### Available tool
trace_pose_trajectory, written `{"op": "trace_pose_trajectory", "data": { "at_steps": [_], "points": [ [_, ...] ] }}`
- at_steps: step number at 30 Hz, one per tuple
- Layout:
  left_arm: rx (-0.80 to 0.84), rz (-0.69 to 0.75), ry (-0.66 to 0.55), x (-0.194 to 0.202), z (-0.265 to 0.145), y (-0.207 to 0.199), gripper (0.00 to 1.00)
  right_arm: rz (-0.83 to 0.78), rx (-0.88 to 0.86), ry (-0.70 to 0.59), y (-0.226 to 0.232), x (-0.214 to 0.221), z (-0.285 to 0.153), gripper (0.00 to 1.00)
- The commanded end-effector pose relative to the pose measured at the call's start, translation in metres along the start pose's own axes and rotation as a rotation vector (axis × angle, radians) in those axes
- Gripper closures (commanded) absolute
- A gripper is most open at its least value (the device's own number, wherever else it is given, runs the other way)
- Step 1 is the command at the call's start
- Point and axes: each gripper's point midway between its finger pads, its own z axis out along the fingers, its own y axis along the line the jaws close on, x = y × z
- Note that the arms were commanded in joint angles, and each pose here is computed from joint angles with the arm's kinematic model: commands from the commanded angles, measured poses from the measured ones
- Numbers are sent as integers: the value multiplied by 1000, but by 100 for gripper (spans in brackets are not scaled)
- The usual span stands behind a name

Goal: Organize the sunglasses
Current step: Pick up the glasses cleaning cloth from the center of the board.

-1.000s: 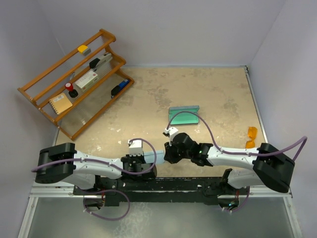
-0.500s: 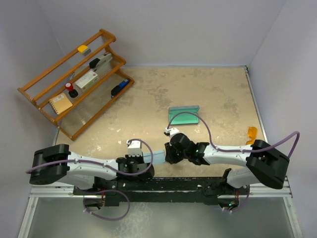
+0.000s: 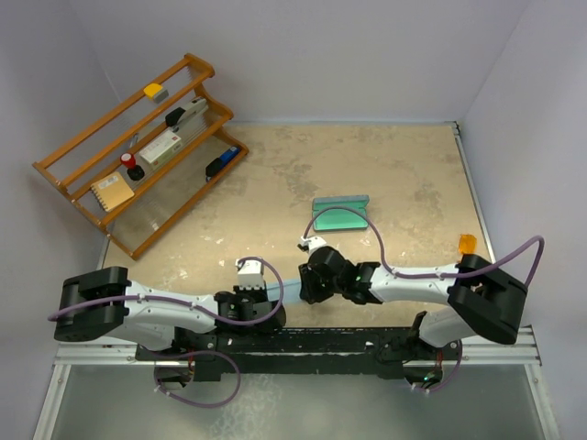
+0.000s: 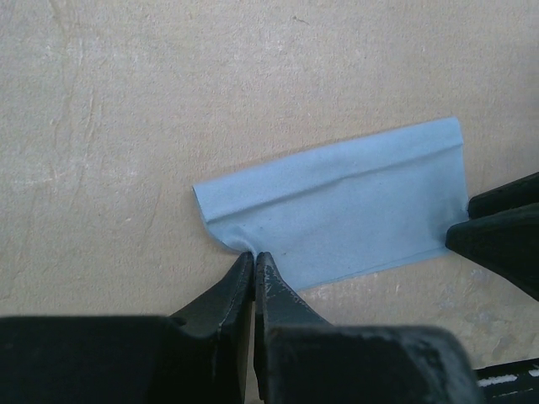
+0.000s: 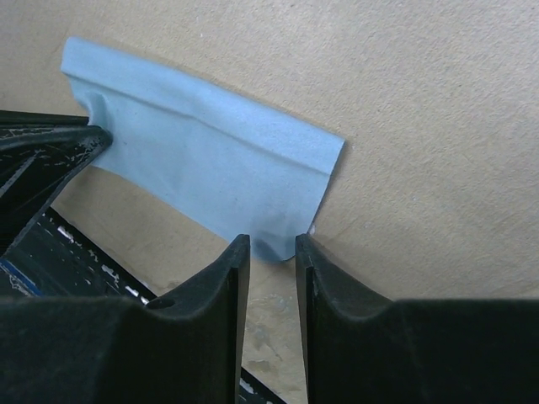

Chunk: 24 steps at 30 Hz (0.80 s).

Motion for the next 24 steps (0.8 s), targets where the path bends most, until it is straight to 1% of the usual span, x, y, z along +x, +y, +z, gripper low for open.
{"op": "trace_pose_trajectory", "data": {
  "at_steps": [1,9,12,13,16,21,24],
  "points": [
    [23,-1,6,2,-1,-1,100,6,10,-2,8,-1,2,70],
    [29,-6,6,3,-1,0,100,-6,16,10,14,4,8,73],
    [31,-10,8,3,-1,1,100,-12,27,5,13,3,8,79],
    [31,-10,8,3,-1,1,100,-13,31,3,12,2,8,83],
    [31,-11,8,4,-1,1,100,-13,40,-5,11,0,7,87],
    [31,-11,13,5,-1,1,100,-11,56,-15,7,-1,4,86],
    [26,-4,16,7,0,3,100,-12,54,-18,7,0,4,88]
  ]
}}
